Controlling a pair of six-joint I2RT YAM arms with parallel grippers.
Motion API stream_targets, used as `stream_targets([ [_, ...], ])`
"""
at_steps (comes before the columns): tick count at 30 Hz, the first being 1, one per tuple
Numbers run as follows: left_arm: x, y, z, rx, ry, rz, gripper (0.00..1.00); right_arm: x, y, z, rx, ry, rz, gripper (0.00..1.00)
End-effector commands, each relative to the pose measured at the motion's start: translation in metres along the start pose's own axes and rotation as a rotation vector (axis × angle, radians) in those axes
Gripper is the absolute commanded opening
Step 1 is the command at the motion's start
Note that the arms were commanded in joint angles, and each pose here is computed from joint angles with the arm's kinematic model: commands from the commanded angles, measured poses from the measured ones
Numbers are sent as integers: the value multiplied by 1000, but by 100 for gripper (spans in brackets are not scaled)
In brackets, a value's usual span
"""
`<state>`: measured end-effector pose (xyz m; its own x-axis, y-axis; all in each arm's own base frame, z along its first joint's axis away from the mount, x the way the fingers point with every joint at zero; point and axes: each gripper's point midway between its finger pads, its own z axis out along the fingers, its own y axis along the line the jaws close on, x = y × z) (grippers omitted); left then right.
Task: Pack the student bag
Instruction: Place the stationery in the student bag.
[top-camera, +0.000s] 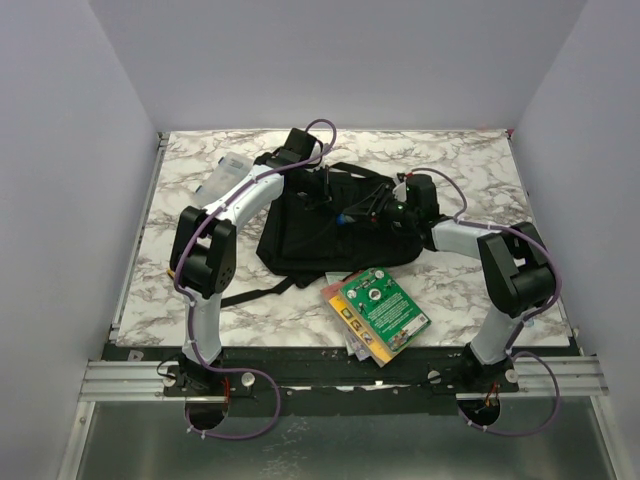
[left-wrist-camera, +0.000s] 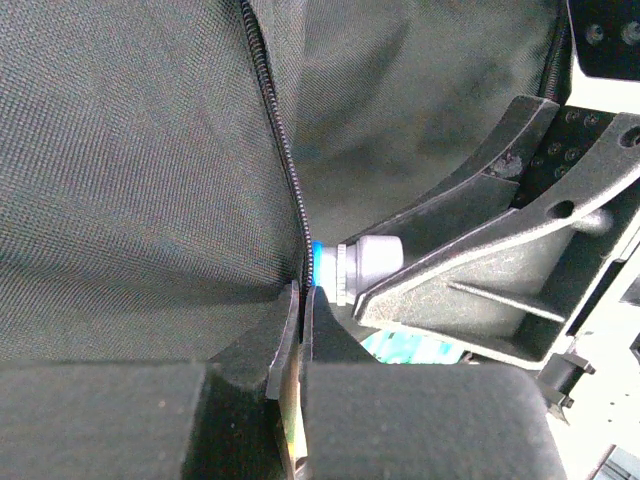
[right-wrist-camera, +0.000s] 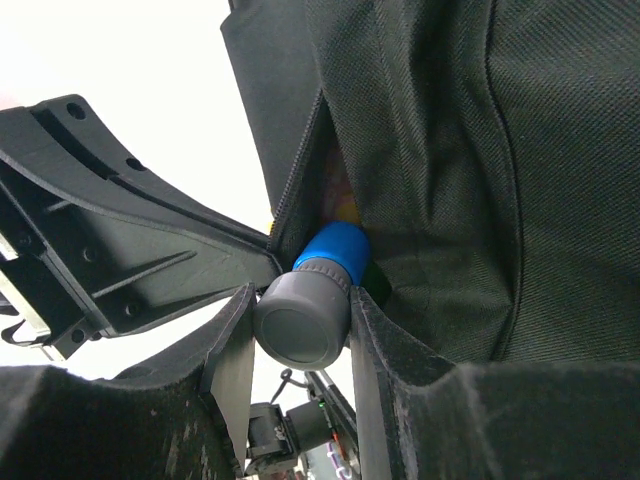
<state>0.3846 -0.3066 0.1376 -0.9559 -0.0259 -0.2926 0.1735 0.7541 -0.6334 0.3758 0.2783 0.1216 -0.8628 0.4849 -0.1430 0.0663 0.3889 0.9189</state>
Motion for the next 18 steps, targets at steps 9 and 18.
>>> stream_targets([
  [9,-1,-30,-25,56,-33,44,0,-2,28,-5,-193,-97,163,15],
  [18,-2,-33,-29,73,-35,40,0,-6,18,20,-125,-207,170,35],
])
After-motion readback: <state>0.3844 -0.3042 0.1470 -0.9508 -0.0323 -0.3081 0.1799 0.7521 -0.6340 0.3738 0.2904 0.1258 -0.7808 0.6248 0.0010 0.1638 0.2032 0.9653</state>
